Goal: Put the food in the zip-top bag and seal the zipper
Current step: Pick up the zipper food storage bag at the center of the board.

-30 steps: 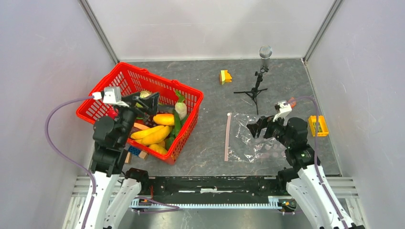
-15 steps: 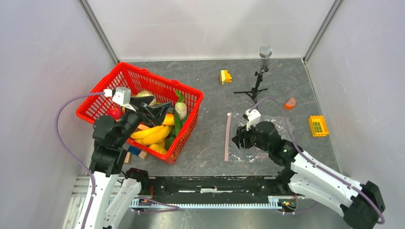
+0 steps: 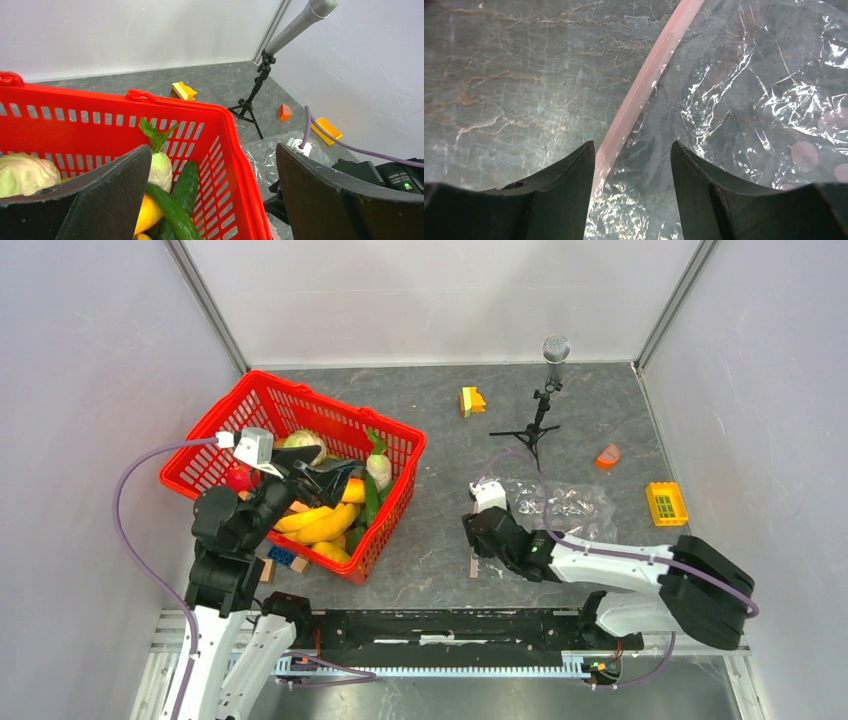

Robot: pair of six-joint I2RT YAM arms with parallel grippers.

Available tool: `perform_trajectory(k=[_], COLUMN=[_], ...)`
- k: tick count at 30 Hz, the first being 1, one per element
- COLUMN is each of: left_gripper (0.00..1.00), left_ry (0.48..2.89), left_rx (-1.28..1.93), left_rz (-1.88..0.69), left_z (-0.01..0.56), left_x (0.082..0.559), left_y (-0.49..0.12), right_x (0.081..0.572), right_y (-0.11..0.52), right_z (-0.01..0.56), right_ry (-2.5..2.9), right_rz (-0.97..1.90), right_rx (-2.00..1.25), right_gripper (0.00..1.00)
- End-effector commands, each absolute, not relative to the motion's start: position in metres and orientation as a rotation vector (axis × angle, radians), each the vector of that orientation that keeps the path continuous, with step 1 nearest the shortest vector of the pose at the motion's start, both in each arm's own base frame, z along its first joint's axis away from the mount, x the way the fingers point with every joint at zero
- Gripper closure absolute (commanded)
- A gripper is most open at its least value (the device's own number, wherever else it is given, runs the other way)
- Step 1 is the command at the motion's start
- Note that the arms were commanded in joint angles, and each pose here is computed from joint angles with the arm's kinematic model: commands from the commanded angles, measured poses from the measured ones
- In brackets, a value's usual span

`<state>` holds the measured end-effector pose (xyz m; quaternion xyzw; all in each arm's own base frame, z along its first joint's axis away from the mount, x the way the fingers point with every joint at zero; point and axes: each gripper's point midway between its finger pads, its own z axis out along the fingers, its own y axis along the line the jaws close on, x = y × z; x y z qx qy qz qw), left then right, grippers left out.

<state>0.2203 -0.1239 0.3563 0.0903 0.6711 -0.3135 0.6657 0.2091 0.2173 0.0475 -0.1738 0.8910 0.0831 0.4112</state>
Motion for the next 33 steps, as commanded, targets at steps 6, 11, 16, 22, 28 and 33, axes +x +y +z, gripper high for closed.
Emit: perform_trajectory(k=[6,11,16,22,28,33], left_gripper=[0.0,0.0,0.0,0.0,0.0,0.0], left_ry=[1.51,1.515,1.518,1.518,1.522,1.519], left_rx=[0.206,0.204,0.204,0.207,0.213,0.244], left_rz=[-0.621,-0.607,-0.602,-0.608,-0.62,-0.656], left_z=[0.355,0.353,0.353,0.354,0.355,0.359], left_x=[0.221,0.221,0.221,0.221,0.219,0.214], left_y=[-0.113,-0.111,-0.11,-0.111,-0.113,-0.119], right_x=[0.238,0.233,0.226,0.217,0.221,0.226], right_y=[0.242,0.238,0.23,0.217,0.217,0.221], right_z=[0.051,0.033,0.017,0.005,0.019,0.04], right_ry=[2.18,2.212,2.24,2.261,2.207,2.149], right_rz=[0.086,0.029,0.027,0.016,0.067,0.141], right_rx=[-0.321,-0.326,-0.309,-0.294,-0.251,-0.228], right_gripper=[0.41,0.45,0.51,0.66,0.81,0.94])
